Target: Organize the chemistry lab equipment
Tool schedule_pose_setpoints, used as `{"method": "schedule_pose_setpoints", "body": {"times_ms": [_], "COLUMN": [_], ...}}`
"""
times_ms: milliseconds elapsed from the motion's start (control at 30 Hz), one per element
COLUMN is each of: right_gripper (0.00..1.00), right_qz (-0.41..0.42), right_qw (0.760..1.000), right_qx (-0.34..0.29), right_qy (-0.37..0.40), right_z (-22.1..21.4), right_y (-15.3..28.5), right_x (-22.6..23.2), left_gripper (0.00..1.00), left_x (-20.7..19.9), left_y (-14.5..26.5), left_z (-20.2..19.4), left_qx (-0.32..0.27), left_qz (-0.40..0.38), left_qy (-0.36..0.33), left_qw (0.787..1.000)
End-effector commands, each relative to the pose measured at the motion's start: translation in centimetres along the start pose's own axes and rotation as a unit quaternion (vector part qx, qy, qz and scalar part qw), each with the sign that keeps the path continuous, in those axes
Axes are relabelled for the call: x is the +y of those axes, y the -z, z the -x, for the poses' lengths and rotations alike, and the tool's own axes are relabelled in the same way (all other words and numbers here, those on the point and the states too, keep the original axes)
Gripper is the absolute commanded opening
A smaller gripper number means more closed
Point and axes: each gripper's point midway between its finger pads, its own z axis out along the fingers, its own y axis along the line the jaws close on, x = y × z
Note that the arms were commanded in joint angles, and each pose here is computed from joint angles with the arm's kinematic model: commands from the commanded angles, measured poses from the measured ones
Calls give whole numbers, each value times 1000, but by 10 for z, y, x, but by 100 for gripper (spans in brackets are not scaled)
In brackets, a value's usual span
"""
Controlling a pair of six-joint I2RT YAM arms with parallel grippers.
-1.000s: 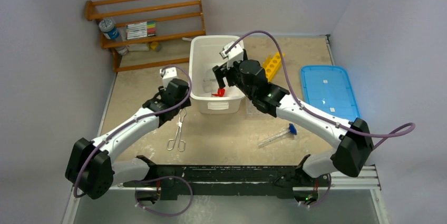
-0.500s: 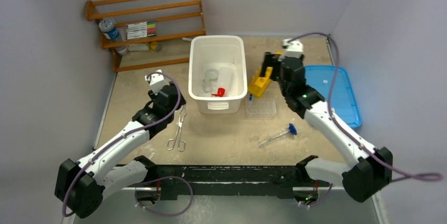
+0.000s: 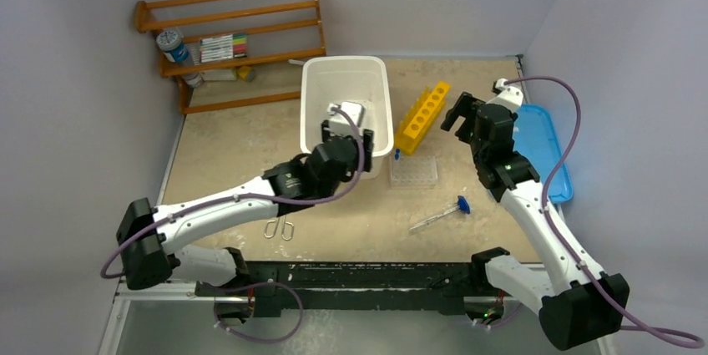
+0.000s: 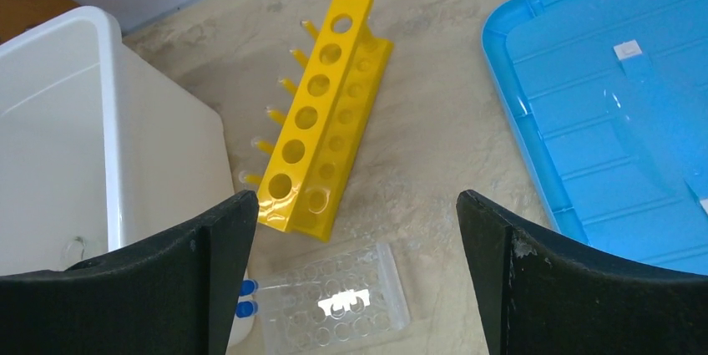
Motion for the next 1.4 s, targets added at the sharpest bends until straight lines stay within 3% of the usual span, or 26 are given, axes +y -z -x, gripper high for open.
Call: {"method": "schedule_pose_setpoints", "body": {"times_ms": [0, 200, 300, 433, 733, 1367], "right_gripper": [91, 90, 90, 90, 90, 91], "right_qz": [4, -7, -23, -27, -43, -57], "right_qw": [1000, 999, 998, 997, 995, 996], "right_qx": [-14, -42, -50, -79, -86, -70], "right_qy": [-25, -20, -9, -6, -2, 23], "right_z": [12, 31, 46, 72, 76, 64], "right_y": [4, 18, 27, 42, 49, 37], "right_x": [3, -10, -16, -20, -31, -38], "left_gripper": [60, 63, 60, 60, 61, 47], "left_x": [-47, -125, -162, -190, -220, -237], "left_y": [4, -2, -4, -3, -15, -19], "left_z": [27, -11, -46, -67, -139, -206], "left_qx": [-44, -15, 8, 23, 78, 146], "left_qz": [-23, -165, -265, -319, -338, -383], "left_qy": [-53, -118, -159, -163, -238, -209], "left_qw": [997, 979, 951, 933, 907, 888]}}
